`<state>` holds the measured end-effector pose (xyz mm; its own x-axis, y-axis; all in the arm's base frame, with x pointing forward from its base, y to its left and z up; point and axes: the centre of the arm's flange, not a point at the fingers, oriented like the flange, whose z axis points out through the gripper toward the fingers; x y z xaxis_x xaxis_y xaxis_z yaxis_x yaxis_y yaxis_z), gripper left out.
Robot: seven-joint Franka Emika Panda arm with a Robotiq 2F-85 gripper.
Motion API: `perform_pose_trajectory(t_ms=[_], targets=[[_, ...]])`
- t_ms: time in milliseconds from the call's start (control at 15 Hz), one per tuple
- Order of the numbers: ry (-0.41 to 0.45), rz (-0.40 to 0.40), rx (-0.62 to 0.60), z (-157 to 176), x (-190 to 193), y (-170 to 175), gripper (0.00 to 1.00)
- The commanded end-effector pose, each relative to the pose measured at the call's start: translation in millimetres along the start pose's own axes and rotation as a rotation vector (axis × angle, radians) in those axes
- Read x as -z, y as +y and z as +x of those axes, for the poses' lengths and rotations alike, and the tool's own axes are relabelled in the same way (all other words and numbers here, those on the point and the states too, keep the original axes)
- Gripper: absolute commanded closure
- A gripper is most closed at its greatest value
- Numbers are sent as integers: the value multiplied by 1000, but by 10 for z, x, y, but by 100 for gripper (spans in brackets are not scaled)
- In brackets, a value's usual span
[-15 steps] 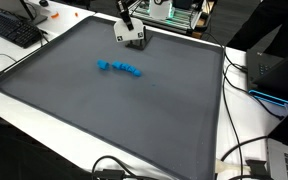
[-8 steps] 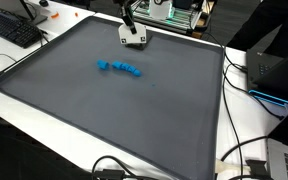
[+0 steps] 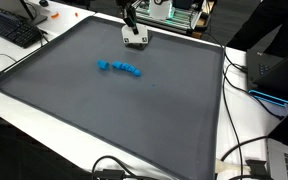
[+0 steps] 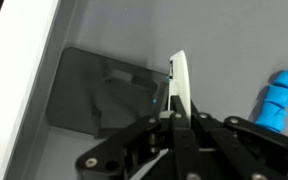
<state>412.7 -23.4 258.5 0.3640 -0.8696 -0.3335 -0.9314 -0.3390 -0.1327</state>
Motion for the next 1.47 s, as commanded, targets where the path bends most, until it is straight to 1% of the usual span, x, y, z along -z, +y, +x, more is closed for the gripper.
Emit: perform_pose_trajectory(t_ms=[0, 467, 733, 1133, 1400], targets=[[13, 31, -53, -32, -30, 143, 99], [63, 75, -100, 28, -97, 193, 99], [65, 88, -109, 25, -119, 178, 99], [51, 60, -102, -5, -158, 161, 99], [48, 43, -124, -22, -167, 144, 99]])
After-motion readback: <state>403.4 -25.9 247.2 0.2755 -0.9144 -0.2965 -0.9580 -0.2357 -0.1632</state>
